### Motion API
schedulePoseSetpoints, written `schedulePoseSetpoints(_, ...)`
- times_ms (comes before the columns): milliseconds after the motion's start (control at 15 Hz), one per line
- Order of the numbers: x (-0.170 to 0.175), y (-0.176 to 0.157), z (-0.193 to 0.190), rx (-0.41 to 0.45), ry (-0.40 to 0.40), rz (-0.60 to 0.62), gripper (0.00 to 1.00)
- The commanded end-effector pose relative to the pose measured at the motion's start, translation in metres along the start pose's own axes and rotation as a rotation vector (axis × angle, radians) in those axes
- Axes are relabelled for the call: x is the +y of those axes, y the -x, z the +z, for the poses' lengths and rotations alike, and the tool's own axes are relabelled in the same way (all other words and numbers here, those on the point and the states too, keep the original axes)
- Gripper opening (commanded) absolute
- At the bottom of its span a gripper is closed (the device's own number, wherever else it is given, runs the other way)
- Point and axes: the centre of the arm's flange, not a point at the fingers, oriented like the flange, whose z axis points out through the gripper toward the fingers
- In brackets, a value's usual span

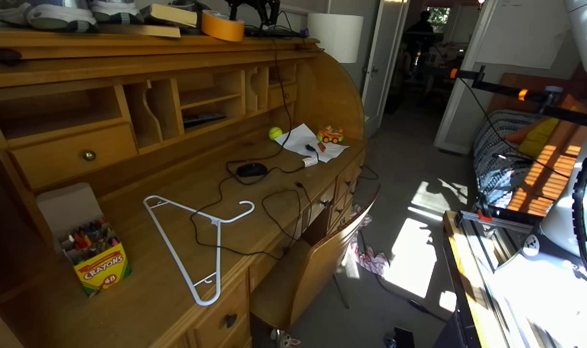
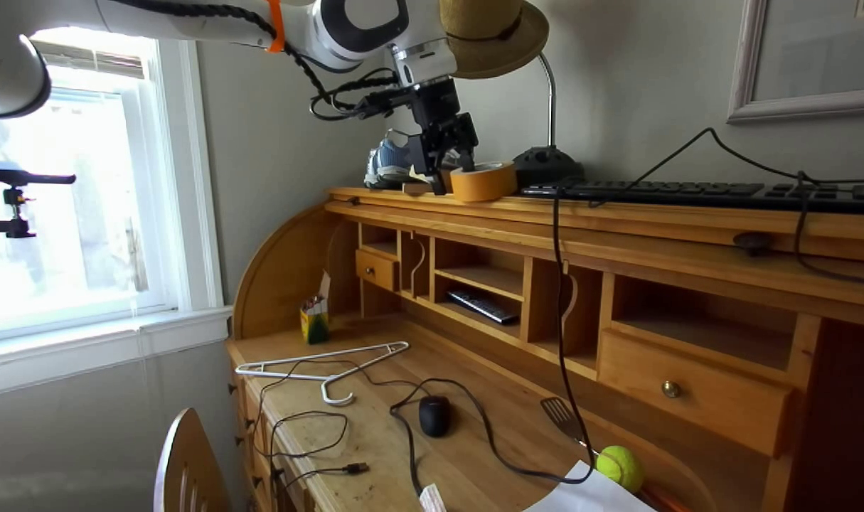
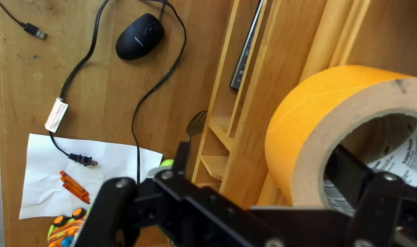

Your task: Move the orange tape closer to the coat hanger

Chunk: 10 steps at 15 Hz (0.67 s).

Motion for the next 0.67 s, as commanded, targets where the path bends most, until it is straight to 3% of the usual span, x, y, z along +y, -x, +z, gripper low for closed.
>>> schedulePoseSetpoints(0, -0.017, -0.003, 0.005, -0.003, -0.004, 0.034, 1.00)
schedulePoseSetpoints(600, -0.025, -0.002, 0.016, 0.026, -0.056, 0.076, 1.00)
